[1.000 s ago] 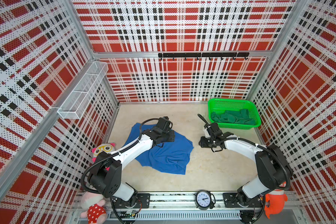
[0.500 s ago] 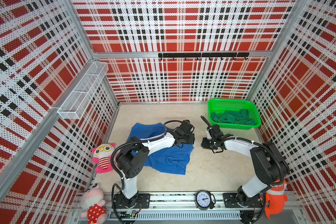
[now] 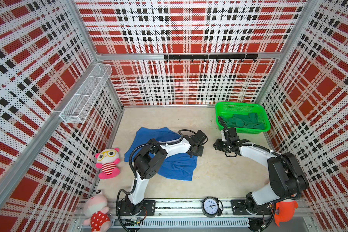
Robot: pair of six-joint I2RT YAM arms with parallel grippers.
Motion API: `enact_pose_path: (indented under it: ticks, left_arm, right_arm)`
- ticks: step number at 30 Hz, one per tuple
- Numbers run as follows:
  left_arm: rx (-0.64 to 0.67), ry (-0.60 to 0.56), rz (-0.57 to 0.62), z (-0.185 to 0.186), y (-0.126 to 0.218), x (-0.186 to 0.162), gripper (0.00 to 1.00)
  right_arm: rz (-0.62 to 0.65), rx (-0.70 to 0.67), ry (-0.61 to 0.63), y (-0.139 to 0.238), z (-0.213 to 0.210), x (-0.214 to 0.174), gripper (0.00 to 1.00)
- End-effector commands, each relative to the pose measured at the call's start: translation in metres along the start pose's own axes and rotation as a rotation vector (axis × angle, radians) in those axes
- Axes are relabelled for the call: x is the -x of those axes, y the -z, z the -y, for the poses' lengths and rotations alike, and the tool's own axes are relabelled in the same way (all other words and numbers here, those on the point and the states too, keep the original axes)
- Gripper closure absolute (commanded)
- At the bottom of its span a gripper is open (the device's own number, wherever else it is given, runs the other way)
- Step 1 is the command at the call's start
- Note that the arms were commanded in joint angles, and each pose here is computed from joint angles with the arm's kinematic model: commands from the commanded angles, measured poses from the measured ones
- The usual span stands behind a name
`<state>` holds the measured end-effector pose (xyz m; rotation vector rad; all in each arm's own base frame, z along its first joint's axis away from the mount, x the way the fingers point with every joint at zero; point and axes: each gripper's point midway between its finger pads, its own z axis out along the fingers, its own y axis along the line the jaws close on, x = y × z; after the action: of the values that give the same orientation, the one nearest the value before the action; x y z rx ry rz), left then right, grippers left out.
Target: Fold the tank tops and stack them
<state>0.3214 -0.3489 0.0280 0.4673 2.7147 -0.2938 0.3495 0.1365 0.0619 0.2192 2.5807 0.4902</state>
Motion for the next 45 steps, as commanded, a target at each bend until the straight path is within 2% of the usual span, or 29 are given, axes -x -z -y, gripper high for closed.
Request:
enact_pose_path:
  ticks: [1, 7, 13, 18, 24, 27, 29, 38, 45]
  left_arm:
    - [0.049, -0.010, 0.032, -0.009, 0.017, 0.002, 1.00]
    - [0.028, 0.078, 0.108, -0.028, 0.052, -0.014, 1.00]
    - [0.004, 0.181, 0.102, -0.057, 0.056, -0.048, 1.00]
    - [0.007, 0.225, 0.103, -0.071, 0.058, -0.062, 1.00]
    - [-0.053, 0.246, 0.123, -0.069, 0.062, -0.060, 1.00]
    - [-0.072, 0.253, 0.135, -0.066, 0.064, -0.056, 0.78]
    - [-0.071, 0.266, 0.151, -0.071, 0.069, -0.054, 0.71]
    - [-0.024, 0.399, 0.221, -0.124, 0.099, -0.058, 0.64]
    - [-0.006, 0.440, 0.216, -0.141, 0.099, -0.071, 0.64]
  right_arm:
    - [0.016, 0.015, 0.005, 0.004, -0.001, 0.001, 0.59]
    - [-0.019, 0.054, 0.032, -0.002, -0.012, -0.007, 0.62]
    - [-0.060, 0.082, 0.110, -0.011, -0.042, -0.018, 0.64]
    - [-0.091, 0.101, 0.239, -0.012, -0.068, -0.029, 0.68]
    - [-0.136, 0.156, 0.371, -0.004, -0.102, -0.047, 0.69]
    - [-0.147, 0.172, 0.431, 0.000, -0.120, -0.056, 0.70]
    - [-0.163, 0.186, 0.446, -0.002, -0.129, -0.063, 0.71]
    - [-0.230, 0.183, 0.483, -0.023, -0.146, -0.091, 0.74]
    - [-0.254, 0.123, 0.470, -0.042, -0.142, -0.101, 0.64]
